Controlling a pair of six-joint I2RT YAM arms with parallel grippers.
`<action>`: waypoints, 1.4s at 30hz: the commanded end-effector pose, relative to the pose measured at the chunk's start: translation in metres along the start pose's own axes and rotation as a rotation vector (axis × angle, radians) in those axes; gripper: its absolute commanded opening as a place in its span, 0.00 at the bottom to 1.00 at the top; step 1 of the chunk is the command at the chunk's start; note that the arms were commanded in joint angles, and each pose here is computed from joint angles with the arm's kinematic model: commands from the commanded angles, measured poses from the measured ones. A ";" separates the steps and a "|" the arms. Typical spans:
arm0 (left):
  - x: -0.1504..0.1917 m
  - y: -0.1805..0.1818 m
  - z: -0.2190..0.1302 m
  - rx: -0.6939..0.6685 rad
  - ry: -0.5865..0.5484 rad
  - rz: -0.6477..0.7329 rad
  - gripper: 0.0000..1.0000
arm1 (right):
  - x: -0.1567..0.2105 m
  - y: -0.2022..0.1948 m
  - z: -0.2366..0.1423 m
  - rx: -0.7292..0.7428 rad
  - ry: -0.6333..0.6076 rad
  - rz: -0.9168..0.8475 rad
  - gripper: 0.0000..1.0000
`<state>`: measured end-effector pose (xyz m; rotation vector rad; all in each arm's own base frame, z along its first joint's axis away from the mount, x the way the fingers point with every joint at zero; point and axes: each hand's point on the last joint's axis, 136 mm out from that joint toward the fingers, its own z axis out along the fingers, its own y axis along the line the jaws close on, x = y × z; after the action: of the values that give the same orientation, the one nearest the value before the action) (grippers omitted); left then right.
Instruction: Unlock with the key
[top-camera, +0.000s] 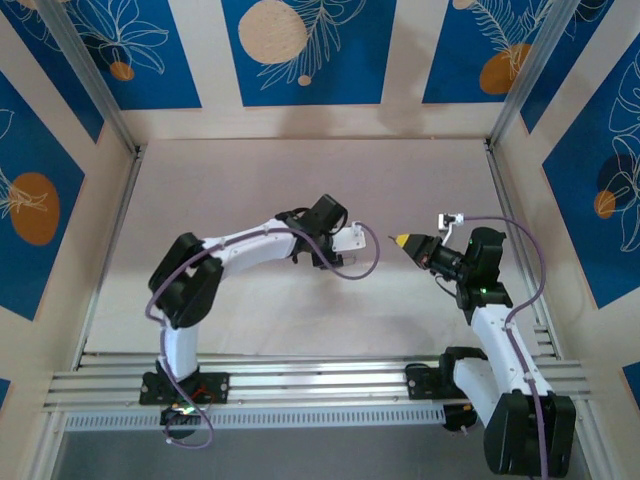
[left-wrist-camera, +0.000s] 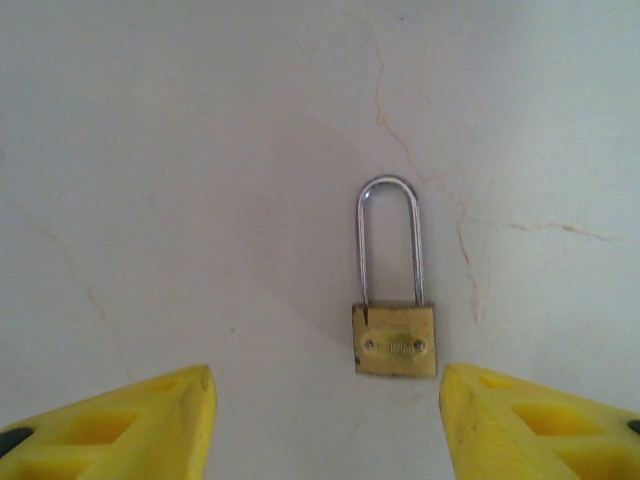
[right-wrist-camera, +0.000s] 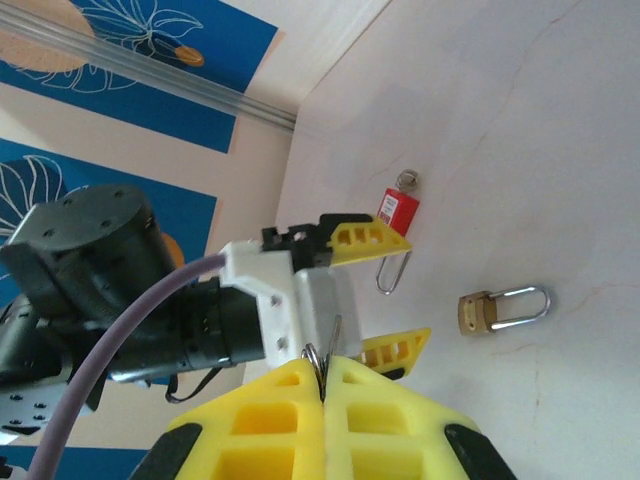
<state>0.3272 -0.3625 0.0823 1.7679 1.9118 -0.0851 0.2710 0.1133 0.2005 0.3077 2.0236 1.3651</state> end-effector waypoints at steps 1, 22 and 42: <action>0.011 -0.022 0.014 0.146 0.078 -0.029 0.61 | 0.004 -0.008 -0.004 0.026 -0.002 0.009 0.00; -0.011 0.004 0.077 -0.013 0.157 -0.063 0.67 | 0.000 -0.011 -0.012 0.040 -0.023 0.019 0.00; 0.043 0.088 0.052 -0.320 0.270 -0.317 0.66 | 0.002 -0.013 -0.012 0.043 -0.025 0.022 0.00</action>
<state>0.4243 -0.3493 0.0396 1.3641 2.2216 0.2612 0.2688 0.0981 0.1948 0.3822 2.0265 1.3193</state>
